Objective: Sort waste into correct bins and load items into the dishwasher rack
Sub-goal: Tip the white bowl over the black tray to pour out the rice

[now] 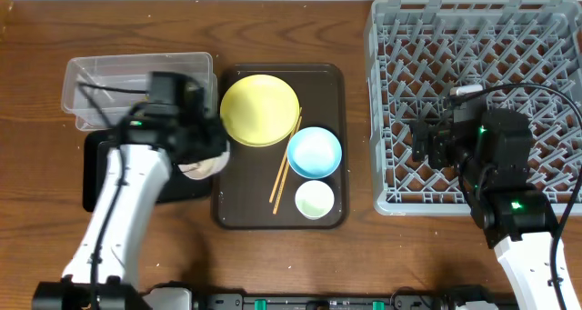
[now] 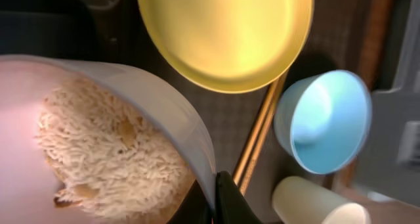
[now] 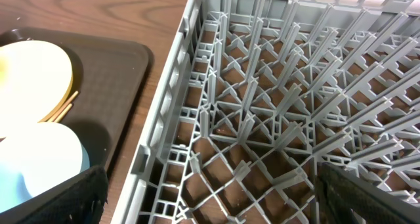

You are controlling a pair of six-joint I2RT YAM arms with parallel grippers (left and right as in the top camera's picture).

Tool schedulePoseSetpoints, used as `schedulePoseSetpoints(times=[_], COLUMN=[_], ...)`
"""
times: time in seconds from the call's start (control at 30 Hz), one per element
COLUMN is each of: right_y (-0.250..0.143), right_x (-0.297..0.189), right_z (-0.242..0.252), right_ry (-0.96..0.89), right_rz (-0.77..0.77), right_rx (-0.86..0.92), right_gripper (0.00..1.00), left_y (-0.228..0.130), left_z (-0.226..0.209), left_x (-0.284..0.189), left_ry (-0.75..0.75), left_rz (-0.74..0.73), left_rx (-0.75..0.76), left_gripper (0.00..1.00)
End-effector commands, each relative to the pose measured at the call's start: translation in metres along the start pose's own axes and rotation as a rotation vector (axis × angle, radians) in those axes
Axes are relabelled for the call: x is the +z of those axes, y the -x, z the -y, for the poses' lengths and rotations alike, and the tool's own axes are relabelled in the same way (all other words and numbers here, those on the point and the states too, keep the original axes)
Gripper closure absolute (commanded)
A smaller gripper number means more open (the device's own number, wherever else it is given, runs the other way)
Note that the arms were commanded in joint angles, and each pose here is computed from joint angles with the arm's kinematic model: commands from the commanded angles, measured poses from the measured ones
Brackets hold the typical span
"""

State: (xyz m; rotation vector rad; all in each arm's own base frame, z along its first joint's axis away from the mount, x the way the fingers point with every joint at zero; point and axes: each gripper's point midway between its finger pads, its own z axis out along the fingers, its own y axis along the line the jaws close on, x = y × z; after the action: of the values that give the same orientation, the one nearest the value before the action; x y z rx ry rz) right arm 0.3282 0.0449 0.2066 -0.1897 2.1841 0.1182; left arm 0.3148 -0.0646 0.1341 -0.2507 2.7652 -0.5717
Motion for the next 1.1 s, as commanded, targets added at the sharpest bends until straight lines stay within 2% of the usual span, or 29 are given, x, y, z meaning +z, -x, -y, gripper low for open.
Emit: schedulePoseSetpoints(times=[0.0,0.2,0.37,0.57,0.73,1.07], right_y=[0.009,0.01,0.01,0.01,0.01,0.01], right_x=[-0.004,-0.004,-0.004,-0.004,-0.004,-0.004], right_z=[-0.001,-0.001,-0.001,-0.001,-0.001,-0.001], right_ry=[0.002,0.002,0.002,0.002,0.002,0.002], right_rz=[0.023,0.023,0.023,0.023,0.023,0.023], right_rx=[-0.006,-0.006,-0.006,-0.006,-0.006,-0.006], right_gripper=[0.01,0.01,0.01,0.01,0.01,0.01], left_y=[0.006,0.027,0.045,0.059,0.057,0.055], left_z=[0.005,-0.021,-0.058,-0.085,-0.103,-0.104], left_x=[-0.009,-0.034,-0.044,-0.055,-0.053,-0.055], left_ry=[-0.248,-0.574,-0.785,-0.999,-1.0,-1.006], left_rz=[-0.014,0.082,0.151,0.22,0.221,0.205], left_rx=[0.033,-0.058,-0.262,-0.425,-0.513,-0.561], left_gripper=[0.94,0.94,0.94,0.94,0.94,0.94])
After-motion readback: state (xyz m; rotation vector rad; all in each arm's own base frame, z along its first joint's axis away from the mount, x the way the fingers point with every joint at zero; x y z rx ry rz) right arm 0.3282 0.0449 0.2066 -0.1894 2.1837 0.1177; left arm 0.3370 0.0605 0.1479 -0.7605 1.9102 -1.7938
